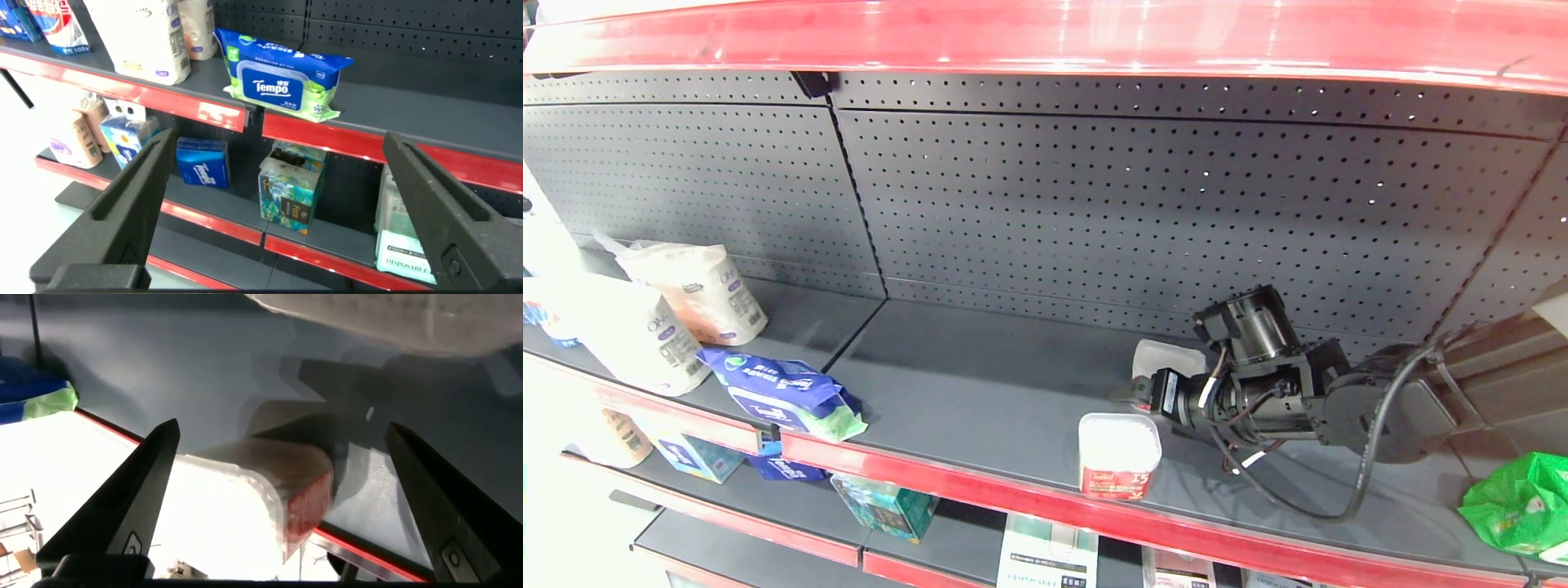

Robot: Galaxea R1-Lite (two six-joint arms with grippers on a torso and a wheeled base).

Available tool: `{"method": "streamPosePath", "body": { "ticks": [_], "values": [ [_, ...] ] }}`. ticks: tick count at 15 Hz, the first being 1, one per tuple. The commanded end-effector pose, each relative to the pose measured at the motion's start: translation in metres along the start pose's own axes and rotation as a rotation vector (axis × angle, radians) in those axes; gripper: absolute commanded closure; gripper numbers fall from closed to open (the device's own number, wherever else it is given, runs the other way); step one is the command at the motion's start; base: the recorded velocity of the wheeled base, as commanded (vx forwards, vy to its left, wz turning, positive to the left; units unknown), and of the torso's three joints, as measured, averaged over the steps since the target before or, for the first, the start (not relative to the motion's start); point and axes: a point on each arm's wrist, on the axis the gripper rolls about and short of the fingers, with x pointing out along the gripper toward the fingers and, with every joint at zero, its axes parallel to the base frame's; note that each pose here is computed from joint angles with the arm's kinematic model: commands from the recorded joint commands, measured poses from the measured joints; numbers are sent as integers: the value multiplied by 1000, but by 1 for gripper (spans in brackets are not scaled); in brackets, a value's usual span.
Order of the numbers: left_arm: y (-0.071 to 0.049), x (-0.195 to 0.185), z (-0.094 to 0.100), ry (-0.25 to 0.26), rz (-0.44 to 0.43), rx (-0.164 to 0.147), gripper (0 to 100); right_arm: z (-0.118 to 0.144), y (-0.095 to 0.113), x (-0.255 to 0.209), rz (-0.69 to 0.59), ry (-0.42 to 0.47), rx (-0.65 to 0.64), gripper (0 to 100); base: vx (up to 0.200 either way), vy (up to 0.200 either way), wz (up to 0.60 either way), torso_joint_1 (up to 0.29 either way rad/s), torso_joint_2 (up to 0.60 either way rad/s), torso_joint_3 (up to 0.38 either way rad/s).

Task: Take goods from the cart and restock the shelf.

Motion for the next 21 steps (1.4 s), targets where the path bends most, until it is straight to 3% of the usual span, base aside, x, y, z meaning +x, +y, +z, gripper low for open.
{"method": "streamPosePath", "body": {
  "ticks": [1,9,21],
  "values": [
    [0,0,0,1,-1,0,0,0,0,6,-3,9,1,0,0,0,0,0,0,0],
    [0,0,0,1,-1,0,0,4,9,12,35,15,18,0,0,0,0,0,0,0],
    [0,0,0,1,1,0,0,-10,17,17,56,69,3,0,0,0,0,0,0,0]
  ]
}}
